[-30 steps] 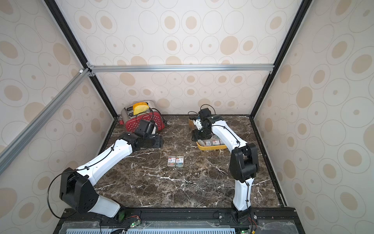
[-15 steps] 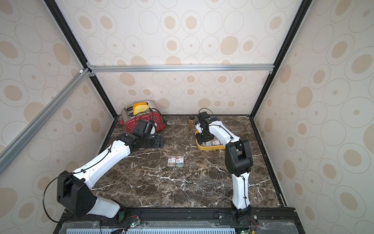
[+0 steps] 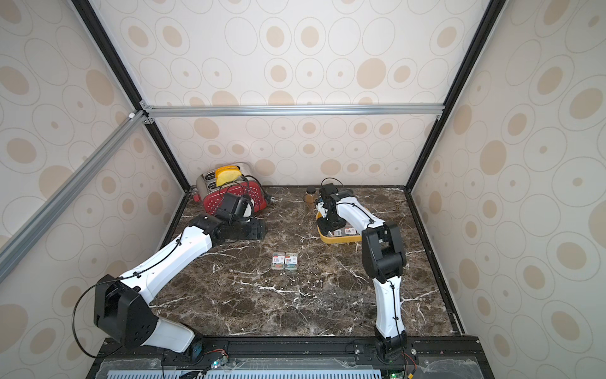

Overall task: Take the paper clips out of the storage box
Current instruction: Pick up the boxed paper clips from the storage box.

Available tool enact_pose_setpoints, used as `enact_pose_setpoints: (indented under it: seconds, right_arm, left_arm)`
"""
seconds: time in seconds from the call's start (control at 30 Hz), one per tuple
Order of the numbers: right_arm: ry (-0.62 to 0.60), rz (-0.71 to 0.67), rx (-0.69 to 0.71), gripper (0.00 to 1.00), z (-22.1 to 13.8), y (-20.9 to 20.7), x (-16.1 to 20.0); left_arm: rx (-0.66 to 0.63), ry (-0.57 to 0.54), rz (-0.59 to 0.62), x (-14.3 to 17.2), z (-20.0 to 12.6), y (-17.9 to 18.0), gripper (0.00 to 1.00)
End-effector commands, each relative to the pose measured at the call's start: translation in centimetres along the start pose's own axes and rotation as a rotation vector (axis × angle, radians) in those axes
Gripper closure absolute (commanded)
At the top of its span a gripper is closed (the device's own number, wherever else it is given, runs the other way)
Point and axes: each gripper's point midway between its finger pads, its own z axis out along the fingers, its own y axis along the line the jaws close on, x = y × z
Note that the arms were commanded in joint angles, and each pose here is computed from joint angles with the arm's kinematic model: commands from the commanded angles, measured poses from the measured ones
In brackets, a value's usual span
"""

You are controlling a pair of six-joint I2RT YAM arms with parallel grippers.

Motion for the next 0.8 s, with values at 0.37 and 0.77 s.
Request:
enact_pose_setpoints:
  seconds: [0.37,0.77]
  right_arm:
    - [0.022,0.008,0.006,0.56,2.0,-0.1,0.0]
    - [-0.193,0.141,-0.167,0.74,-8.4,-0.1,-3.2]
  left_arm:
    - [0.021,-0.009,0.009,-1.2,-0.1,-0.4,0.19]
    - [0.089,-0.085,0.038,-2.7,-2.0,-1.7,0.20]
